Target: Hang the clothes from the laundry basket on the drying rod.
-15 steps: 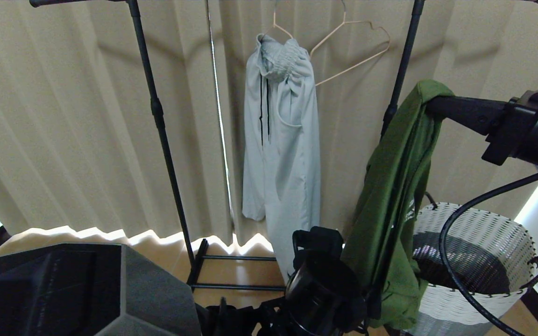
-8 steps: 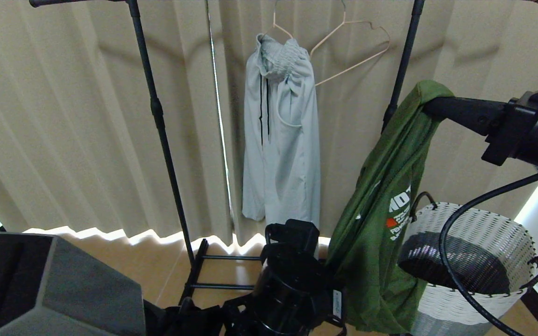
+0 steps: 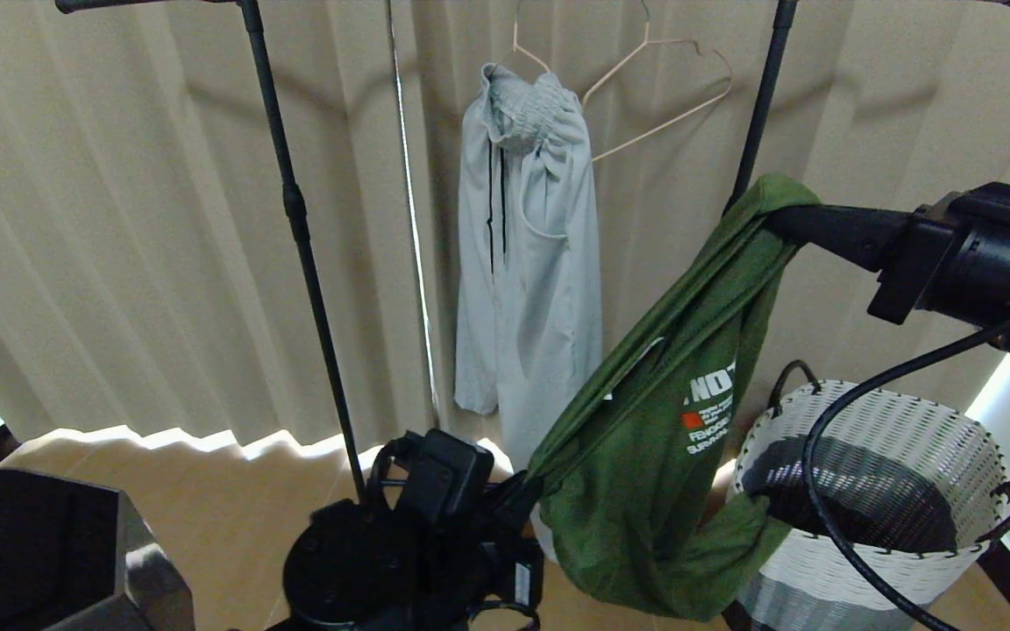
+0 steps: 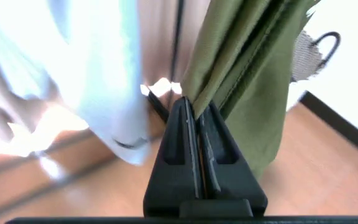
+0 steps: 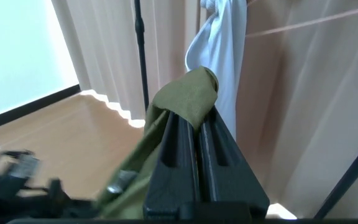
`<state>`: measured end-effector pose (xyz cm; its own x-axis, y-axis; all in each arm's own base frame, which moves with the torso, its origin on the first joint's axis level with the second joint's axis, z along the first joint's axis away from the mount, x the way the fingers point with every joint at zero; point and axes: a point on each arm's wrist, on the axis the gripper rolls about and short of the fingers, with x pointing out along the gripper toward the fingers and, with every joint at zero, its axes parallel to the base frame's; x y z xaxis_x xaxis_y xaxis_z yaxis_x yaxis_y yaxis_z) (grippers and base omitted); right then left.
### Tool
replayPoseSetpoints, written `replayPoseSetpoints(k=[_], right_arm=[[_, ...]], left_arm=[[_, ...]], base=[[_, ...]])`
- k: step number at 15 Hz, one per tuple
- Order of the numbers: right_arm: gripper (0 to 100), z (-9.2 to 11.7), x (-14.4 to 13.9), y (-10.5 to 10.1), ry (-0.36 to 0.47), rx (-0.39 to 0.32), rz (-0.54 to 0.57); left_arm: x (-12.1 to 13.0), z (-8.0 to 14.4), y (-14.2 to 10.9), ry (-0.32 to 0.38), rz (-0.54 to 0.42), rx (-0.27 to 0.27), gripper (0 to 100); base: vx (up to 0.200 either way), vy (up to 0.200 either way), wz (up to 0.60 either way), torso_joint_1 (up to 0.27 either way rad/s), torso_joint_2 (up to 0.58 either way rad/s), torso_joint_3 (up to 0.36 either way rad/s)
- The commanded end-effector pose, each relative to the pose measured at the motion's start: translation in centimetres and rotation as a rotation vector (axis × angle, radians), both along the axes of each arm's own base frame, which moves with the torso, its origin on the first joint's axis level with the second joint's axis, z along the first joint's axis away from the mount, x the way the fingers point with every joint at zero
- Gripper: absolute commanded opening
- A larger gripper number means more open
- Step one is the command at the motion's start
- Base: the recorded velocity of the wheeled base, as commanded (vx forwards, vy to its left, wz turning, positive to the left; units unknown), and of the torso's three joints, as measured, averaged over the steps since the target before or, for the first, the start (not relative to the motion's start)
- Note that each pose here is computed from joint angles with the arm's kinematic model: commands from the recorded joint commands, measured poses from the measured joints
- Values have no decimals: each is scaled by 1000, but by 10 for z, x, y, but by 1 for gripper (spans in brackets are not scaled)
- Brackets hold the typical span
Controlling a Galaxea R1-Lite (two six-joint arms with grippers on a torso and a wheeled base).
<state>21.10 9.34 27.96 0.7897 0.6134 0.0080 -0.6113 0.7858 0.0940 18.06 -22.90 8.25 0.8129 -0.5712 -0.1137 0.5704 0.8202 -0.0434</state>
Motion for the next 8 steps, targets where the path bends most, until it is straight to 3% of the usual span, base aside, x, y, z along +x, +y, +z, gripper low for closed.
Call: replayPoseSetpoints(k=[1, 4, 8], right_arm=[[0, -10, 4, 2, 37, -16, 1], [0, -13, 4, 2, 44, -19, 4], [0, -10, 1, 1, 32, -15, 5]], left_arm=[[4, 5, 29, -41, 71, 31, 0], [11, 18, 41, -84, 110, 10, 0], [13, 18, 43, -95, 115, 23, 0]], base=[[0, 0, 0, 0, 0, 0], [0, 0, 0, 0, 0, 0], [0, 0, 0, 0, 0, 0]])
